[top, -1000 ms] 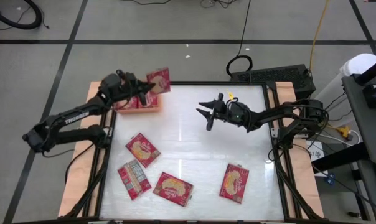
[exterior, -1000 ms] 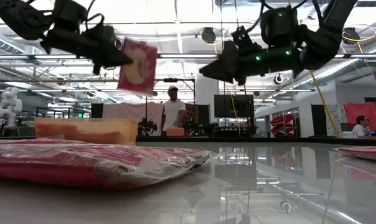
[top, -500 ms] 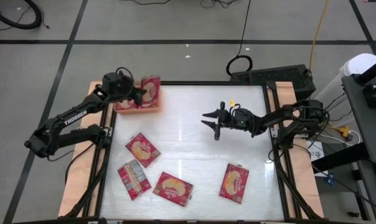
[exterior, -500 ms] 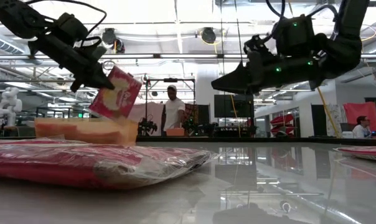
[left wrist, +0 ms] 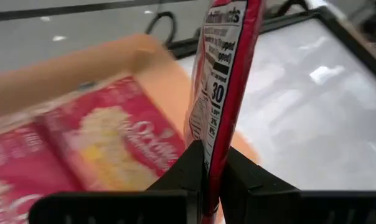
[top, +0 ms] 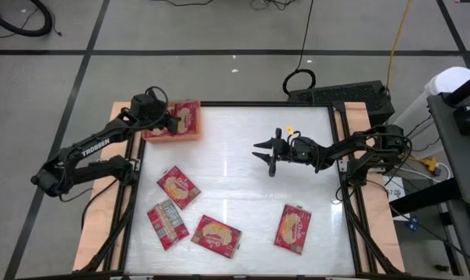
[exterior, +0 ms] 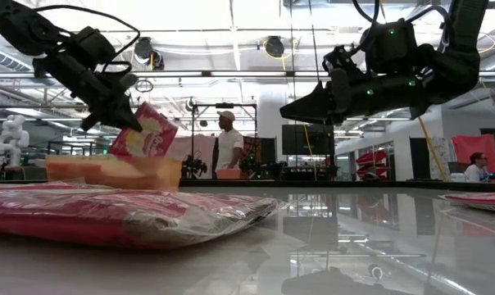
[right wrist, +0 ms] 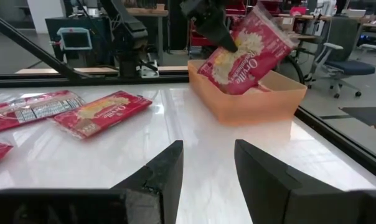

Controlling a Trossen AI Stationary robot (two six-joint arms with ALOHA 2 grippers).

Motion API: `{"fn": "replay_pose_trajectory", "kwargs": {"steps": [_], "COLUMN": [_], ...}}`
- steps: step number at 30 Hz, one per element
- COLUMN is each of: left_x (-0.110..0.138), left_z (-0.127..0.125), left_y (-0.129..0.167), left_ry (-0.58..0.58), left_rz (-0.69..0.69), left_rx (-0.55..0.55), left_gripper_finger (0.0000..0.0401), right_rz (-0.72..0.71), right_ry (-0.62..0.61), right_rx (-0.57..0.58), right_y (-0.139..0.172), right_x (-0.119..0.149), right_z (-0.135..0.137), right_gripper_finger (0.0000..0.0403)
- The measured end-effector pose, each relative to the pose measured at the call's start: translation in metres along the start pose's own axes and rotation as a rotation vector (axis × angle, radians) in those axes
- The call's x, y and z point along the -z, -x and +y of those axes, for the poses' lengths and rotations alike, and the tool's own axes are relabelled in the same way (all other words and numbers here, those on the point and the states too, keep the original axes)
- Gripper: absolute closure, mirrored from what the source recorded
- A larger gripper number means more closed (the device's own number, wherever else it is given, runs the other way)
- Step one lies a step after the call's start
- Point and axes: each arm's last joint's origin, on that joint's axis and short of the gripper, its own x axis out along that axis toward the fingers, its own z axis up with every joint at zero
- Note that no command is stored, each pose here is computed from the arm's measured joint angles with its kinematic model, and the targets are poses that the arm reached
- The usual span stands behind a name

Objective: Sort popcorn bags into baskets
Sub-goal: Put the red popcorn bag into the orange bin

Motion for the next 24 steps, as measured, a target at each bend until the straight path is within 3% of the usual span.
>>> {"fn": "replay_pose_trajectory", "kwargs": {"steps": [5, 17, 24], "left_x": [0.0020, 0.0005, 0.0017], "left_z": [0.0040, 0.0065, -0.0006], "left_y": [-0.0006, -0.0002, -0.0022], "left_ry": [0.025, 0.016, 0.005], "left_rz": [-0.016, -0.048, -0.045], "left_rx": [-0.104, -0.194, -0.166], "left_gripper_finger": [0.0339, 0.0204, 0.0179], "right_rz": [0.000, 0.000, 0.000], "right_ry": [0.001, 0.002, -0.012], "right_rx": [-0.002, -0.003, -0.003], "right_y": [0.0000, 0.0000, -0.0001], "right_x": [0.0000, 0.0000, -0.0001], "right_z": [0.0006, 0.0009, 0.0009], "right_gripper_finger": [0.0264, 0.0264, 0.0264]}}
